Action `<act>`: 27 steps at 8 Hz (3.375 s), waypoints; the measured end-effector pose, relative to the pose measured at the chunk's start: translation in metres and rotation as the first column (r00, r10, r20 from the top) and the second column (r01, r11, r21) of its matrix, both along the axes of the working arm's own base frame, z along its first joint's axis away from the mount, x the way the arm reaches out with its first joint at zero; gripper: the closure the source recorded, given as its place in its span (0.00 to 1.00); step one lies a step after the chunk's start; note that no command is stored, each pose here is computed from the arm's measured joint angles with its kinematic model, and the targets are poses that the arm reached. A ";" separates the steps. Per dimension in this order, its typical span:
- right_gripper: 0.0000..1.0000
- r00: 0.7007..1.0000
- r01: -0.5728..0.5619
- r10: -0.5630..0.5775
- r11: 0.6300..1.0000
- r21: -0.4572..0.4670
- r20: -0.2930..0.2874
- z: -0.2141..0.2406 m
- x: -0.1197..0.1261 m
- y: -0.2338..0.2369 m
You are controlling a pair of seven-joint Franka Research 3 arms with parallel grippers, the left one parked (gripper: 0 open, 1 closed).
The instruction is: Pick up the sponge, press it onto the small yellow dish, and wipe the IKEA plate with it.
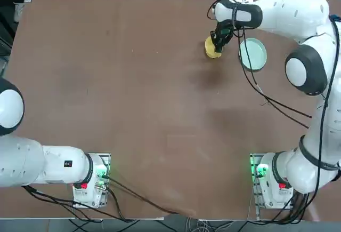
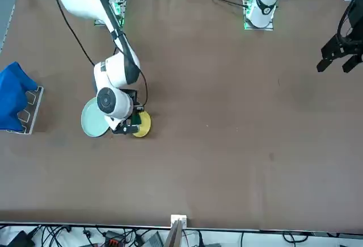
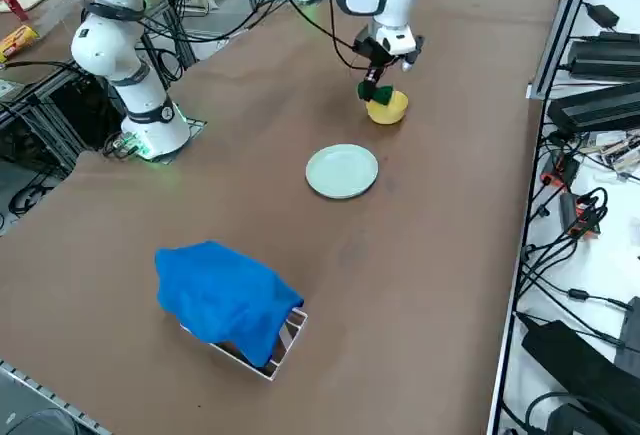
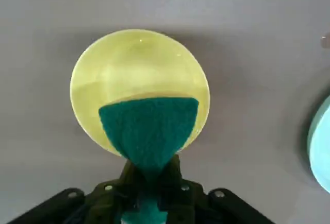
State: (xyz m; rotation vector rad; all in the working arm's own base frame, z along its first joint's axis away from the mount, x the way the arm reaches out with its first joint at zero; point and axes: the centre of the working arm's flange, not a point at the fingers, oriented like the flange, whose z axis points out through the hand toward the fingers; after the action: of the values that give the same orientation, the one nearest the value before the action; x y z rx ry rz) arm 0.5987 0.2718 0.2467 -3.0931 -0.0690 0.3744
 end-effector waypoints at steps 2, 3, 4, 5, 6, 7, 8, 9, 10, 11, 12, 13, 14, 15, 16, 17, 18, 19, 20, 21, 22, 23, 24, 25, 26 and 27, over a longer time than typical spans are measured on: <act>0.86 1.000 -0.015 0.015 1.000 -0.002 -0.015 -0.010 -0.001 -0.001; 0.86 1.000 -0.018 0.017 1.000 -0.004 -0.022 -0.015 -0.002 -0.001; 0.86 0.999 -0.020 0.020 1.000 -0.005 -0.025 -0.017 -0.002 -0.001; 0.86 0.999 -0.025 0.025 1.000 -0.004 -0.027 -0.018 -0.002 -0.001; 0.86 0.999 -0.033 0.033 0.999 -0.001 -0.025 -0.018 -0.001 -0.001; 0.86 0.999 -0.039 0.039 0.999 0.003 -0.021 -0.017 0.002 -0.004; 0.86 0.999 -0.039 0.039 0.999 0.005 -0.019 -0.017 0.005 -0.007; 0.86 0.999 -0.039 0.039 0.999 0.007 -0.017 -0.019 0.009 -0.010; 0.86 0.999 -0.042 0.042 0.999 0.010 -0.013 -0.019 0.012 -0.010; 0.86 0.999 -0.043 0.043 0.999 0.013 -0.006 -0.017 0.015 -0.009; 0.86 0.999 -0.043 0.043 0.999 0.017 0.003 -0.014 0.019 -0.007; 0.86 0.999 -0.044 0.043 0.999 0.020 0.013 -0.010 0.022 -0.006; 0.86 0.999 -0.044 0.043 0.999 0.022 0.019 -0.008 0.024 -0.005; 0.86 0.999 -0.046 0.046 0.999 0.022 0.016 -0.011 0.024 -0.004; 0.87 0.999 -0.046 0.046 0.999 0.024 0.007 -0.016 0.022 -0.002; 0.87 0.999 -0.046 0.046 0.999 0.028 -0.002 -0.021 0.021 0.001; 0.87 0.999 -0.047 0.047 0.998 0.029 -0.006 -0.025 0.020 0.003; 0.87 0.999 -0.047 0.047 0.998 0.029 -0.007 -0.026 0.020 0.003; 0.87 0.999 -0.047 0.047 0.998 0.029 -0.008 -0.026 0.020 0.003; 0.87 0.999 -0.047 0.047 0.998 0.029 -0.006 -0.028 0.020 0.003; 0.87 0.999 -0.048 0.048 0.998 0.030 -0.003 -0.031 0.021 0.003; 0.87 0.999 -0.050 0.049 0.998 0.032 0.005 -0.035 0.022 0.004; 0.87 0.999 -0.052 0.052 0.998 0.035 0.014 -0.040 0.024 0.004; 0.87 0.998 -0.054 0.054 0.998 0.037 0.020 -0.045 0.025 0.003; 0.87 0.998 -0.053 0.053 0.998 0.036 0.023 -0.048 0.026 0.003; 0.87 0.998 -0.054 0.053 0.998 0.036 0.025 -0.051 0.027 0.001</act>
State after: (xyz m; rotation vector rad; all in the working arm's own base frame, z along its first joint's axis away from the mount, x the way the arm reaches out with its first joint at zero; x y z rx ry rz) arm 0.6259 0.2730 0.1961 -3.0654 -0.1572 0.3331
